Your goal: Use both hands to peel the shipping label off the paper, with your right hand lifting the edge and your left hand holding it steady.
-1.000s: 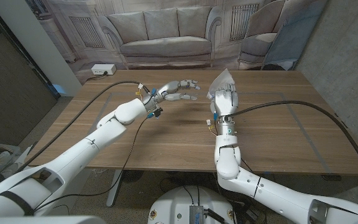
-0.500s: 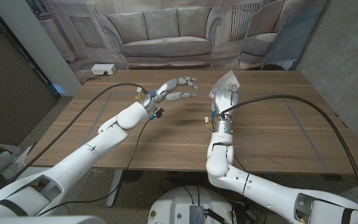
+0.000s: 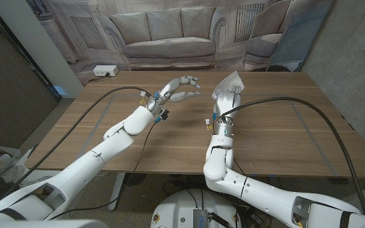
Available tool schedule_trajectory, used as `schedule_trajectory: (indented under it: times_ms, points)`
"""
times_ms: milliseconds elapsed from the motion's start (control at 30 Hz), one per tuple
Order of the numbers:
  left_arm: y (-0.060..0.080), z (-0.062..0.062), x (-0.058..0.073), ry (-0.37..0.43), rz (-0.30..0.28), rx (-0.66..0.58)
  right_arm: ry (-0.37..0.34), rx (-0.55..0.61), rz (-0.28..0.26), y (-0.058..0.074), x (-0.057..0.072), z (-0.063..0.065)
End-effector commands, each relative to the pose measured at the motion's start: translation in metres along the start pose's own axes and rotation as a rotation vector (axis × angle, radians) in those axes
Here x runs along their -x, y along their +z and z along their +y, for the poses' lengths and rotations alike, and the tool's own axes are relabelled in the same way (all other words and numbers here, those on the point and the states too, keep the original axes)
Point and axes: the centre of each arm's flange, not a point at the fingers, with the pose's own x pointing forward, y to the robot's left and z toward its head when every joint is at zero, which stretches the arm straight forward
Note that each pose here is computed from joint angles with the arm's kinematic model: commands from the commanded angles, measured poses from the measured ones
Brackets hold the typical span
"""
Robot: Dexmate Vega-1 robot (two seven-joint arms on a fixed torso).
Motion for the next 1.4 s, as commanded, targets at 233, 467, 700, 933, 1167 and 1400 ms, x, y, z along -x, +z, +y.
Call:
schedule_trajectory:
  times_ms: [233,467,700,933,1167,1400]
  points:
    - [0.003,-0.011,-0.012,-0.040,-0.004,0.015,-0.032,-0.005,-0.019,0.017,0.004,-0.021]
    - [0.006,-0.011,-0.011,-0.081,0.009,0.002,-0.005,0.006,0.003,0.017,-0.003,-0.017]
    - [0.004,-0.010,-0.011,-0.034,-0.002,0.002,-0.016,0.000,-0.009,0.019,-0.003,-0.017]
    - [0.002,-0.013,-0.014,-0.023,-0.010,0.008,-0.032,-0.002,-0.023,0.020,-0.002,-0.019]
    - [0.001,-0.011,-0.018,-0.020,-0.003,0.009,-0.048,-0.010,-0.037,0.022,0.000,-0.021]
    - [-0.003,-0.010,-0.021,-0.011,-0.001,0.027,-0.059,-0.010,-0.044,0.026,-0.001,-0.021]
